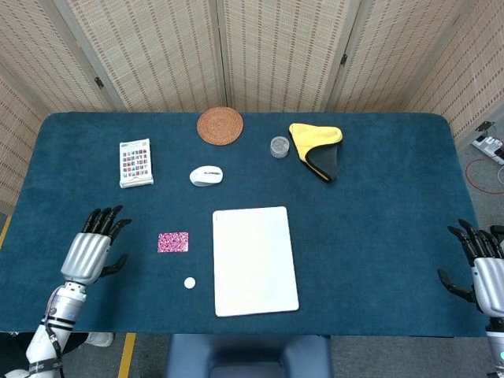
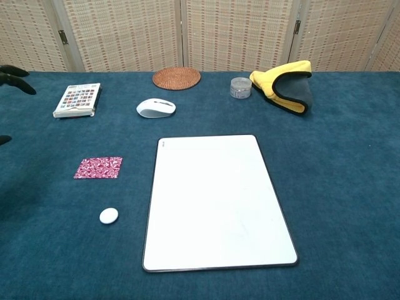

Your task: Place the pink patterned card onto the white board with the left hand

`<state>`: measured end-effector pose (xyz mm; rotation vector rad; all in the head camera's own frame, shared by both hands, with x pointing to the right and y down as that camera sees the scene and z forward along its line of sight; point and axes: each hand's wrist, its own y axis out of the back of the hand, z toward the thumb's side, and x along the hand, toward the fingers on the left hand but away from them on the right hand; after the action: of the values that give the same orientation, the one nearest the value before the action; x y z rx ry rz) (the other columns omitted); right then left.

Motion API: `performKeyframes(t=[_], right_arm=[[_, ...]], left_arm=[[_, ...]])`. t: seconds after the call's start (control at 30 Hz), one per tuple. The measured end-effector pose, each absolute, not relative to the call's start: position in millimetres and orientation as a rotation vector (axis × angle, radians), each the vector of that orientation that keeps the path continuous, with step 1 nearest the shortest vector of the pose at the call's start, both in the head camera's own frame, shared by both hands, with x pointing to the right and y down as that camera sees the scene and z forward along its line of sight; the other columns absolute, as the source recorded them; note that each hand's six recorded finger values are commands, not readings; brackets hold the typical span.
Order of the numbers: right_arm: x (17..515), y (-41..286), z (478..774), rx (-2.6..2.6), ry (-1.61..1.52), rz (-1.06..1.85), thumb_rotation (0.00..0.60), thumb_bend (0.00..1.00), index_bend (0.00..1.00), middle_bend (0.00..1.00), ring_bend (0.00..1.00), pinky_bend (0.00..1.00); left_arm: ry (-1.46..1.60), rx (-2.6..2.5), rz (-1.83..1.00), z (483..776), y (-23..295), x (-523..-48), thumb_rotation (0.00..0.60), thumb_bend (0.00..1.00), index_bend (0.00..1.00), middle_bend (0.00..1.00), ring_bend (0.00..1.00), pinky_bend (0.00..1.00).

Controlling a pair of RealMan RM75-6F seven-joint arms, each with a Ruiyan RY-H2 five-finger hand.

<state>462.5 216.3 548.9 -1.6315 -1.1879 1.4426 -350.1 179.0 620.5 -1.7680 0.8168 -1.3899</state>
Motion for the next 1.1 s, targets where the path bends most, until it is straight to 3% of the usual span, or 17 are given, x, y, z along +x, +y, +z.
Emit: performKeyframes(t=[0.47,1.1], right_arm=[[466,216,550,-1.628,-1.191,1.455,0.6,0.32,0.14,0.1,0.13,0.09],[472,217,553,-1.625,-1.2,1.473,0.6,0.32,0.14,0.1,0.13,0.09]], left_arm=[[0.595,-1.823,-1.49,689,170,-315,0.6,0.37,0.24,0.07,0.0,0.0],[0.517,-1.864,-1.541,724,168,-275,0.6,0.32,0.27,0.07,0.0,0.0]])
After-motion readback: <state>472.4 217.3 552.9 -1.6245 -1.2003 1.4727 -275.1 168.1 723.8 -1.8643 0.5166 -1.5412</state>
